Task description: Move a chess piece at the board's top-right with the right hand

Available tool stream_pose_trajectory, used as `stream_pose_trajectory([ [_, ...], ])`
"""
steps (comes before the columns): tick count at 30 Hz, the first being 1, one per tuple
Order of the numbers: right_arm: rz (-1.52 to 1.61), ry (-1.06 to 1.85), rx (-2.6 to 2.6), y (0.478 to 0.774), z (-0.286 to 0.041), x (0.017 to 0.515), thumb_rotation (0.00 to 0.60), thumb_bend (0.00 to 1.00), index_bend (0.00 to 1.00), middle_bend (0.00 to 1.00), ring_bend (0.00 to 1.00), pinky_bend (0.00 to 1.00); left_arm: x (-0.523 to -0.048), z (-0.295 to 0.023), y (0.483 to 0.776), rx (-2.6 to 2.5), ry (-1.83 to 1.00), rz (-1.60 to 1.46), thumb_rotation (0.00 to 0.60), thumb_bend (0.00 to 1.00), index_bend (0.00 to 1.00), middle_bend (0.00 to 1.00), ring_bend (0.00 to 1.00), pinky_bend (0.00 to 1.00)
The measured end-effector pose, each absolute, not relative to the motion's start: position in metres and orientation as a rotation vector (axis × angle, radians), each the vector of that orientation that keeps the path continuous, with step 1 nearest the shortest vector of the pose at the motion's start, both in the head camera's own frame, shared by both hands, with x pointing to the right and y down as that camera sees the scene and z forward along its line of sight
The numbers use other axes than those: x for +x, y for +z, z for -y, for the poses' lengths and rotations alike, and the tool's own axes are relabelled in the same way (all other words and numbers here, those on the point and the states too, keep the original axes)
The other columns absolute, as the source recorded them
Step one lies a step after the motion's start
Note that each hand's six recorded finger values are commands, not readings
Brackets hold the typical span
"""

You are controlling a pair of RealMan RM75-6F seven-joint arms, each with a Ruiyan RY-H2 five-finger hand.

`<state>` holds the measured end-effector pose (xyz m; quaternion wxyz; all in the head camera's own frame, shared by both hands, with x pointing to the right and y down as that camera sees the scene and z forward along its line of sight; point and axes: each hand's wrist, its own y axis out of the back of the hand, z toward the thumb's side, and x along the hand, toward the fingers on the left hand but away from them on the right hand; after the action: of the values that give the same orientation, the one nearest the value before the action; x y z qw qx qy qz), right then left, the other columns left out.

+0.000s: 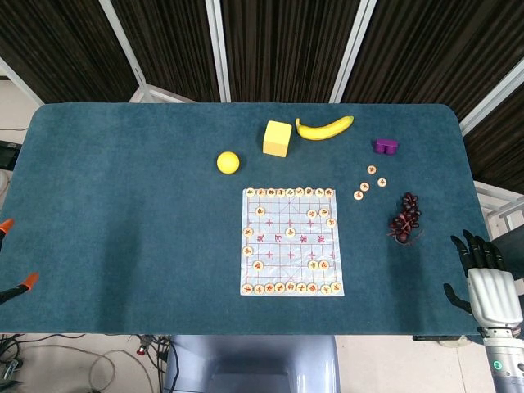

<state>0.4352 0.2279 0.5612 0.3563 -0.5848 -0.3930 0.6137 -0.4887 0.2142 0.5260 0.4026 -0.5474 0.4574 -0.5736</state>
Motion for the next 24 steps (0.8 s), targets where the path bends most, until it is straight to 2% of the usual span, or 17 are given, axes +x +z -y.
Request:
stream_pose_trajectory([
  [7,1.029,1.569,-1.555,0.565,-0.229,0.429,0.6,0.37,0.14,0.07,0.05,0.06,-0.491,-0.217,0.521,-1.364,-1.453,-1.183,0.6,0.03,0.13,0.01,0.0,0.06],
  [13,1.042,1.526,-1.569,0.568,-0.213,0.419,0.6,0.37,0.15,0.08,0.06,0.04,-0.474,-0.228,0.527,-1.353,-1.48,-1.171,0.6,0.03,0.13,0.01,0.0,0.06],
  [24,0.805,1.55,-1.722,0.595,-0.153,0.374,0.6,0.37,0.22,0.08,0.06,0.04,-0.467,-0.232,0.53,-1.356,-1.495,-1.161,0.6,0.03,0.13,0.01,0.0,0.06],
])
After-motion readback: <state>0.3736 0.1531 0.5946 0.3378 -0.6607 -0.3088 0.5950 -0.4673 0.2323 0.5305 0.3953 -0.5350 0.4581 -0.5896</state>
